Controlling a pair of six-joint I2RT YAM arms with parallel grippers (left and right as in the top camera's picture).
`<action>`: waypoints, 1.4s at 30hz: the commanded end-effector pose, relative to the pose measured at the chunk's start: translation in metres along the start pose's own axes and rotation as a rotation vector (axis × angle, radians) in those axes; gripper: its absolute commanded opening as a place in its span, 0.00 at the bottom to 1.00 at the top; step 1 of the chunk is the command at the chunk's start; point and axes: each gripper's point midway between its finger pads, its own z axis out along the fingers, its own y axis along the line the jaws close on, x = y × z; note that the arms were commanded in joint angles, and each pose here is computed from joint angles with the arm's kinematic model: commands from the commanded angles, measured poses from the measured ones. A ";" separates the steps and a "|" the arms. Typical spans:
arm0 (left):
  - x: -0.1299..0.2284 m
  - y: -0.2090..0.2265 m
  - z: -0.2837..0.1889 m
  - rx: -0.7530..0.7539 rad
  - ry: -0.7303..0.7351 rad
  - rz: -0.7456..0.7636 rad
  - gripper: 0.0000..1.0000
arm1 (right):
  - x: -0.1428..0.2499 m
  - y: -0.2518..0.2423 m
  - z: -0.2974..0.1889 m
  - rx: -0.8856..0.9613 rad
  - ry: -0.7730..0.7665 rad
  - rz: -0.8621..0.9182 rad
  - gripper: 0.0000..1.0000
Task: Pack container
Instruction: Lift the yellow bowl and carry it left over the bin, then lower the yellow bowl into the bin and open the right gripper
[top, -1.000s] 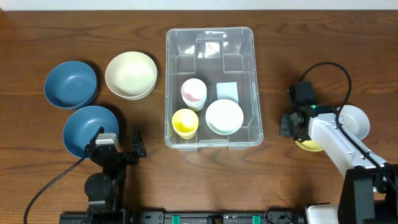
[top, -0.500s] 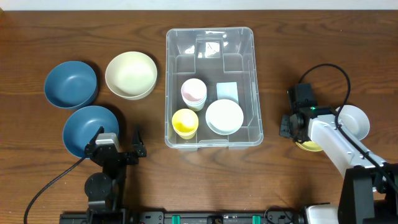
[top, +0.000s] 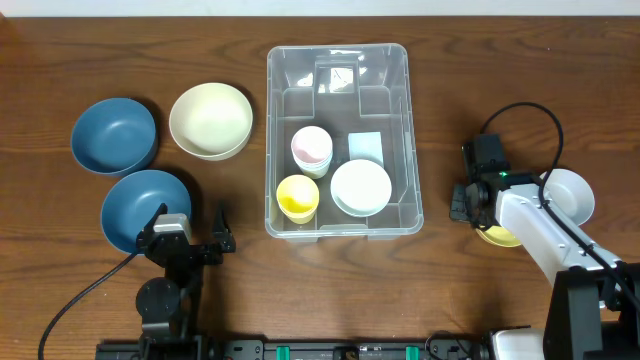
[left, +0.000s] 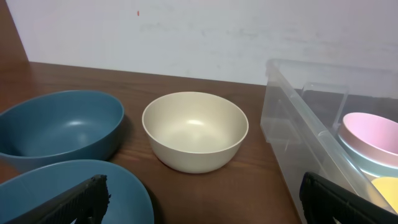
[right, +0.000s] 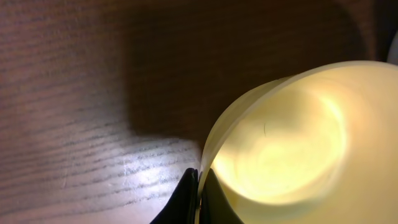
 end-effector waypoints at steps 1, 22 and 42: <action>0.017 -0.001 0.002 0.010 0.041 0.012 0.98 | -0.010 0.008 -0.012 -0.015 -0.014 -0.013 0.01; 0.017 -0.001 0.002 0.010 0.041 0.012 0.98 | -0.112 0.150 -0.241 -0.373 -0.483 -0.300 0.01; 0.017 -0.001 0.002 0.010 0.041 0.012 0.98 | 0.011 0.224 -0.262 -0.343 -0.434 -0.746 0.01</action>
